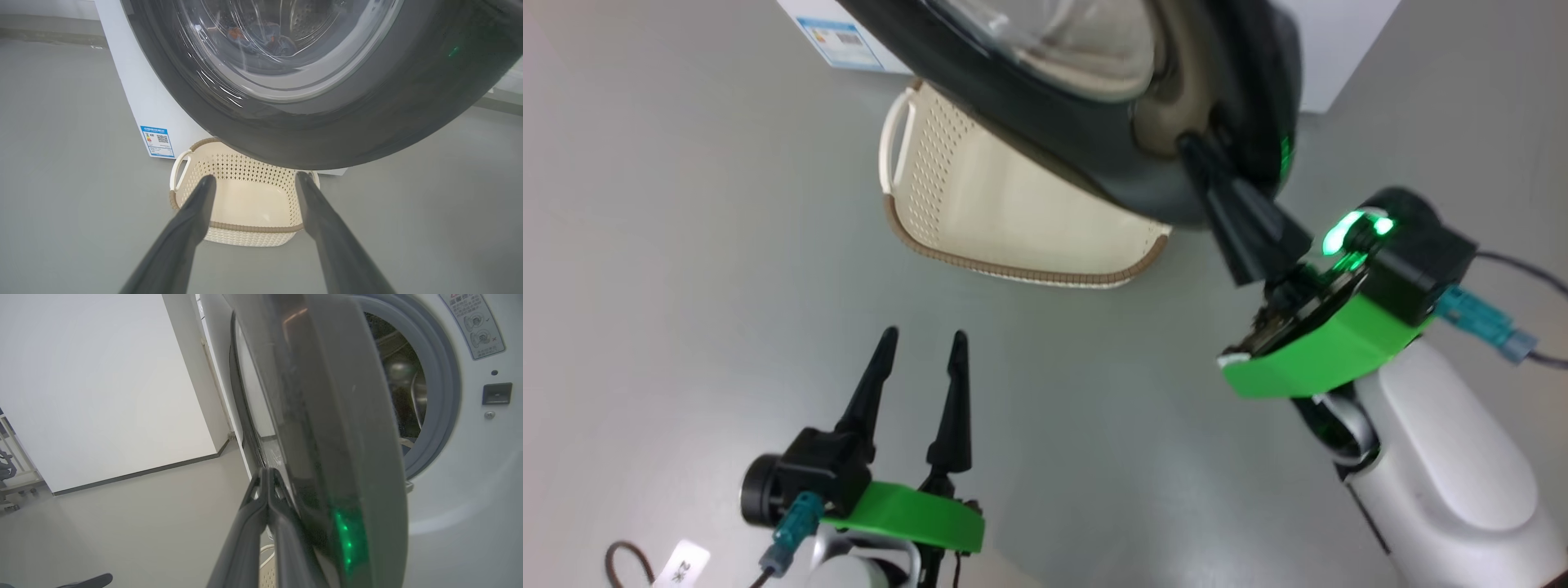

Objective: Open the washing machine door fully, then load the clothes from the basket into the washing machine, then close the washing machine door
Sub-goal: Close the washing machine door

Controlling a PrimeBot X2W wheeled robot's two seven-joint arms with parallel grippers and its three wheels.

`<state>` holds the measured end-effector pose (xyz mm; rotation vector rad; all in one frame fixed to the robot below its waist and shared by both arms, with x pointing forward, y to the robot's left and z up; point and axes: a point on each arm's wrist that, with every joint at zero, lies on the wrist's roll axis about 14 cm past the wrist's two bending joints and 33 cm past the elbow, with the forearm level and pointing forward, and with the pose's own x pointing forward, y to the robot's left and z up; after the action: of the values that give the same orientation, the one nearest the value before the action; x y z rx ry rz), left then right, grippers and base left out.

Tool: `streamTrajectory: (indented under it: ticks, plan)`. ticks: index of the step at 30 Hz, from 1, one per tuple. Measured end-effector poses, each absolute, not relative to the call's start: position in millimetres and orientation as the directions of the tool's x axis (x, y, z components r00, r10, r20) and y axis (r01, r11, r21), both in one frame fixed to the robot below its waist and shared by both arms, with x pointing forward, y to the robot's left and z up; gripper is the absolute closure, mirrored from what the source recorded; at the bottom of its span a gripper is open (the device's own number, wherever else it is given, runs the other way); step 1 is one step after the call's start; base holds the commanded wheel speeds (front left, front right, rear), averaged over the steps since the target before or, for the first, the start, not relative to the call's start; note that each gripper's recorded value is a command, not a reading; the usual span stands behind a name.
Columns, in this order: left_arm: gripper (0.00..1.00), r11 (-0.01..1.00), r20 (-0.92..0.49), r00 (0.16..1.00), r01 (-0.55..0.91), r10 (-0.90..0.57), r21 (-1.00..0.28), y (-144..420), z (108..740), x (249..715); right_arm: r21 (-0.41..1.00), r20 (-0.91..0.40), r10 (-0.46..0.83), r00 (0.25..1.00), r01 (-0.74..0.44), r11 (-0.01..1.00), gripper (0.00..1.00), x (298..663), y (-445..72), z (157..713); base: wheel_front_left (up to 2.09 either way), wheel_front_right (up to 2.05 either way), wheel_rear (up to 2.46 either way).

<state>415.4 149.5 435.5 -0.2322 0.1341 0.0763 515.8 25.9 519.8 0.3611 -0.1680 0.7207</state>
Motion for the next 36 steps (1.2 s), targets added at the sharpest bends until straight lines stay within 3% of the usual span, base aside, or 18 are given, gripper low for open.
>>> streamTrajectory:
  ticks: [14, 36]
  plan:
    - [0.0, 0.968, -0.134, 0.991, -0.04, 0.007, -0.246, 124, 425, 446, 0.255, 0.315, 0.565, 0.762, -0.642, 0.723, 1.0, 563, 5, 511, 0.0, 0.0, 0.0]
    - [0.0, 0.967, -0.201, 0.979, -0.035, -0.017, -0.252, 111, 401, 444, 0.183, 0.409, 0.519, 0.751, -0.624, 0.76, 1.0, 624, -11, 527, 0.0, 0.0, 0.0]
